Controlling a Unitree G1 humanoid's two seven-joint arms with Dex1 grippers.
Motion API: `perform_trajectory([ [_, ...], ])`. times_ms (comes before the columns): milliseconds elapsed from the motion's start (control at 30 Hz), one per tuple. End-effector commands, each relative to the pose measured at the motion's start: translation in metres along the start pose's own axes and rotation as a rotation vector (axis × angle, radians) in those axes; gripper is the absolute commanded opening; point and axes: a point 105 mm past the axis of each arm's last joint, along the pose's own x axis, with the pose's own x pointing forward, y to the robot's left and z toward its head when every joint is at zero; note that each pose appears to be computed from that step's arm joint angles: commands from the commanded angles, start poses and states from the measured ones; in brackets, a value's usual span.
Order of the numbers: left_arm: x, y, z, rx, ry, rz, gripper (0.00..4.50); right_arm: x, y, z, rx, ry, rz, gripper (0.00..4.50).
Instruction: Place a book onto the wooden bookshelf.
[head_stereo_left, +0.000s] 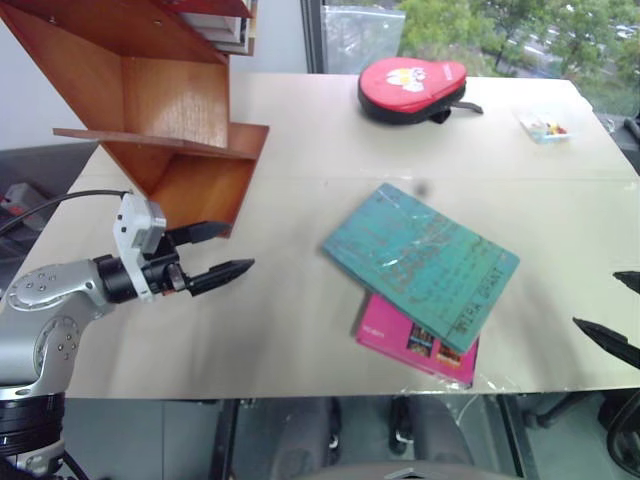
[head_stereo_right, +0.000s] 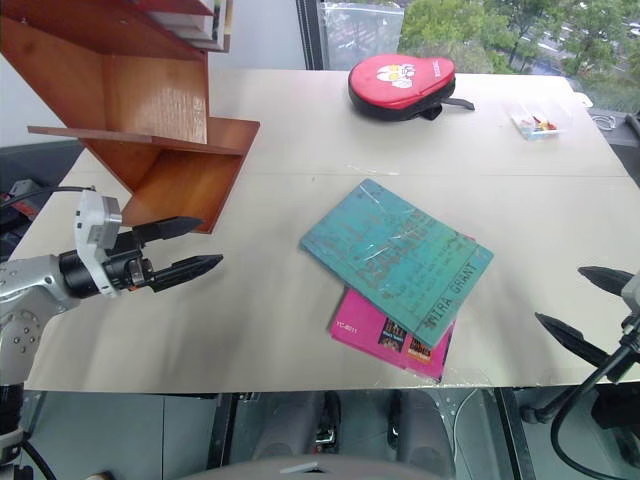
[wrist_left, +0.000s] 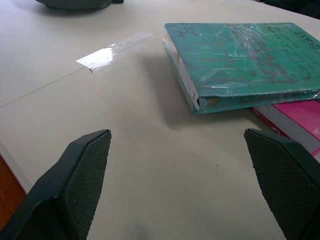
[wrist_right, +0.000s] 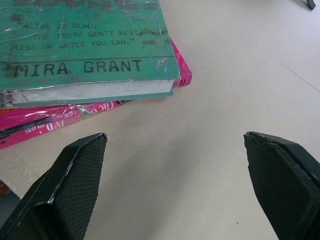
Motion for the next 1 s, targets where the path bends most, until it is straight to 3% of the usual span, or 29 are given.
perform_trajectory([
  [33, 0.002, -0.004, 0.01, 0.028, -0.028, -0.026, 4.48, 0.003, -0.006, 0.007, -0.051, -0.001, -0.022, 4.5],
  [200, 0.016, -0.014, 0.014, 0.005, -0.054, -0.075, 4.48, 0.024, -0.006, 0.015, -0.033, -0.027, -0.008, 4.5],
  [267, 0.018, -0.017, 0.015, 0.002, -0.062, -0.09, 4.5, 0.028, -0.002, 0.015, 0.005, -0.021, 0.028, 3.87],
  [300, 0.019, -0.019, 0.015, 0.0, -0.065, -0.097, 4.5, 0.03, -0.002, 0.014, -0.003, -0.01, 0.032, 3.77],
  [567, 0.04, -0.045, 0.013, -0.053, -0.102, -0.188, 4.5, 0.064, 0.013, -0.004, -0.049, 0.095, 0.122, 0.04],
  [833, 0.052, -0.063, -0.001, -0.154, -0.075, -0.149, 4.5, 0.1, 0.043, 0.005, -0.05, 0.019, 0.262, 0.04],
  [1000, 0.052, -0.071, -0.018, -0.346, -0.01, -0.122, 4.5, 0.109, 0.062, 0.022, -0.044, -0.053, 0.343, 0.04],
])
